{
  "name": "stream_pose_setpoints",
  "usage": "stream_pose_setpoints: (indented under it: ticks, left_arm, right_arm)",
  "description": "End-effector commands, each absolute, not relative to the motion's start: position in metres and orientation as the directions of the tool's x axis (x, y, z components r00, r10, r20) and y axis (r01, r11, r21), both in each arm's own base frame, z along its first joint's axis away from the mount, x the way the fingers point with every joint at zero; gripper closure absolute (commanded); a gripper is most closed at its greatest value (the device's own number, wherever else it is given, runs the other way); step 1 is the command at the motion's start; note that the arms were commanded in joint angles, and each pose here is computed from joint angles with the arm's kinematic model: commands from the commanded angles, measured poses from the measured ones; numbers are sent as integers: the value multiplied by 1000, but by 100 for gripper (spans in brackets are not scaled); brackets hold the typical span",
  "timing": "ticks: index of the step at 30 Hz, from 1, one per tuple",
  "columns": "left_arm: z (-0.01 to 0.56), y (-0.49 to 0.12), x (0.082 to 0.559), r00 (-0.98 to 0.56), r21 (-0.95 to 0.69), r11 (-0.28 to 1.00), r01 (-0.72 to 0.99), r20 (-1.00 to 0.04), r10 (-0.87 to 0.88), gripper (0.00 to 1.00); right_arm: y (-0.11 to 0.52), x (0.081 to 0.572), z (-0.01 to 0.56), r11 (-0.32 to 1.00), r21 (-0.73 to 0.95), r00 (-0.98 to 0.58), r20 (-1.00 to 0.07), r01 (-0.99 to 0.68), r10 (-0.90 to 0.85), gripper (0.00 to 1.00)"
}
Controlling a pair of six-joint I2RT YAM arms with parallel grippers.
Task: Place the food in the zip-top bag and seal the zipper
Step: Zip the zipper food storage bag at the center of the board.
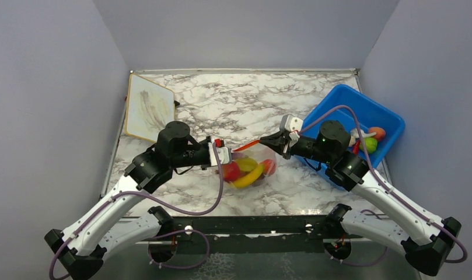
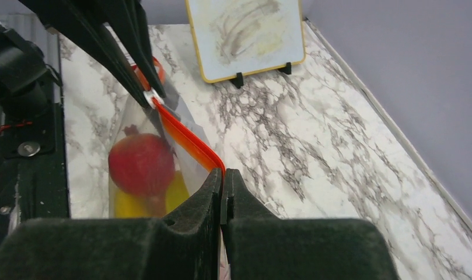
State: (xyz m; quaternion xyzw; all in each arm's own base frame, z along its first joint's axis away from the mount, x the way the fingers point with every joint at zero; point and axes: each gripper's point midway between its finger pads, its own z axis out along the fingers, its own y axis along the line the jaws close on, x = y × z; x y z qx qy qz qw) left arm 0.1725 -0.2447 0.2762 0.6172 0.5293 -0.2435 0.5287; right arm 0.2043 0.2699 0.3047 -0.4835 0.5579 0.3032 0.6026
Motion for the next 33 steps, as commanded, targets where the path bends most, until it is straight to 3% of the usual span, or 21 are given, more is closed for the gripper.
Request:
stream_pose_setpoints:
  ticks: [1,6,14,26,33]
  left_arm:
    - [272,-223,175,299,420,178,890,-831,468,100]
    - [270,-219,175,302,429,175,886,-820,486,100]
    - [267,-207,170,310,455,190,870,-805,505,100]
    - [250,-179,167,269,475,238,848,-770,579,100]
    - [243,-169,175,265,515,246,821,-726,634,100]
  right_arm:
    - [245,231,327,517,-305,224,-951,-800,-215,99]
    - [219,252,328,654,-330,214,-943,-680,-253,99]
    - [196,263,336,750,-301,216,-953,-590,-212,99]
    - [170,273,341,827,-277,199,-959,-489,-204,99]
    - [190,263,316,753,-259,151,-966,-605,-210,99]
